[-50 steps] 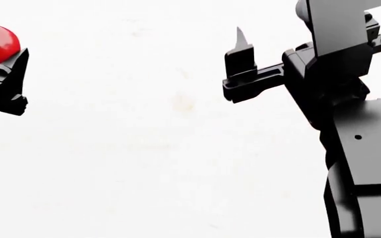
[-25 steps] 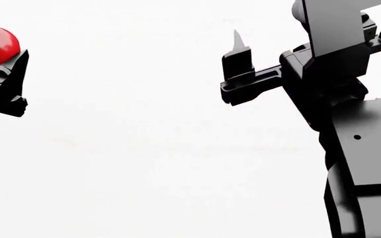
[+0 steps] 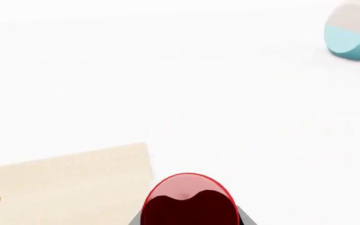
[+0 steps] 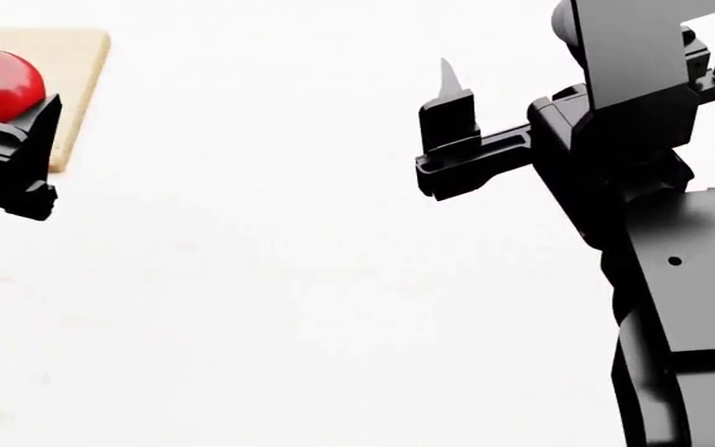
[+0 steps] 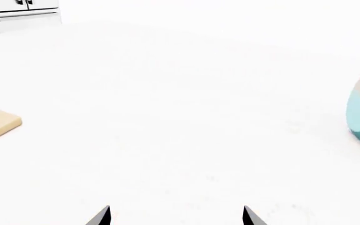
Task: Place the cherry and the sweet potato on separate cutting boards.
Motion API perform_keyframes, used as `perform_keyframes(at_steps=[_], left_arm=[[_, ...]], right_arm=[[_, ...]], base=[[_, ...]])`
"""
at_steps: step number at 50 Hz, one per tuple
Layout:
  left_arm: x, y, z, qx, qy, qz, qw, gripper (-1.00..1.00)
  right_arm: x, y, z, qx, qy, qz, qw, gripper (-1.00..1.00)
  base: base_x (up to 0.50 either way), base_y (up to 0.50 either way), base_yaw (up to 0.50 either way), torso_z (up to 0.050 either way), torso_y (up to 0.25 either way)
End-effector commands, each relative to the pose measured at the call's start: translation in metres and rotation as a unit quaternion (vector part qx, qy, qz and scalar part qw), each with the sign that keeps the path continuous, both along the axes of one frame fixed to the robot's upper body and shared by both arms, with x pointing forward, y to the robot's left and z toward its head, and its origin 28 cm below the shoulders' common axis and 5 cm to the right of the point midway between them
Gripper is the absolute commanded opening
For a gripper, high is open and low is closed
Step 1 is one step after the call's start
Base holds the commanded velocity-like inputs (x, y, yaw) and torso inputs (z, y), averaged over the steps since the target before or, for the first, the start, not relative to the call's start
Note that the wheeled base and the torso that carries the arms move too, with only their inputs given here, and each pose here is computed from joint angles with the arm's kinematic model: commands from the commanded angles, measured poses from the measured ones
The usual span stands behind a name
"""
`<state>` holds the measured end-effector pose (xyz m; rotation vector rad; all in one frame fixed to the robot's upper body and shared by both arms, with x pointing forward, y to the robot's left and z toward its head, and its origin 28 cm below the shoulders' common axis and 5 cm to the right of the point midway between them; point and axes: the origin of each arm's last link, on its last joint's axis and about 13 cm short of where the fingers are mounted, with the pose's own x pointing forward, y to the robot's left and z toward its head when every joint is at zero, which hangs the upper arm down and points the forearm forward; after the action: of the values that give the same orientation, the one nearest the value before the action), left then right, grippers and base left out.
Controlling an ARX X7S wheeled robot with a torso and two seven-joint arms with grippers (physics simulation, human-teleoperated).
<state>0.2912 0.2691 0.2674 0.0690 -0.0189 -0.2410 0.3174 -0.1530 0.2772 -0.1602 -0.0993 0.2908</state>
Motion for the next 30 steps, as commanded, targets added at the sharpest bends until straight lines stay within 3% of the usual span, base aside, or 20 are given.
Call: perform_keyframes(at_steps=[1, 26, 30], left_arm=[[0.0008, -0.0025, -0.0014, -0.007, 0.003, -0.001, 1.0, -1.0], [0.0071, -0.0053, 0.0, -0.004, 0.009, -0.01, 1.0, -1.0], [0.0075, -0.0059, -0.0024, -0.004, 0.011, -0.009, 1.0, -1.0]], right_arm=[[-0.0001, 0.0002, -0.0012, 0.002, 0.002, 0.001, 1.0, 1.0], [-0.0001, -0.0016, -0.0058, 0.011, 0.005, -0.002, 1.0, 1.0], [-0.0002, -0.002, -0.0062, 0.017, 0.007, -0.005, 1.0, 1.0]], base=[[0.0, 0.5, 0.0, 0.0, 0.0], [0.0, 0.5, 0.0, 0.0, 0.0], [0.0, 0.1, 0.0, 0.0, 0.0]])
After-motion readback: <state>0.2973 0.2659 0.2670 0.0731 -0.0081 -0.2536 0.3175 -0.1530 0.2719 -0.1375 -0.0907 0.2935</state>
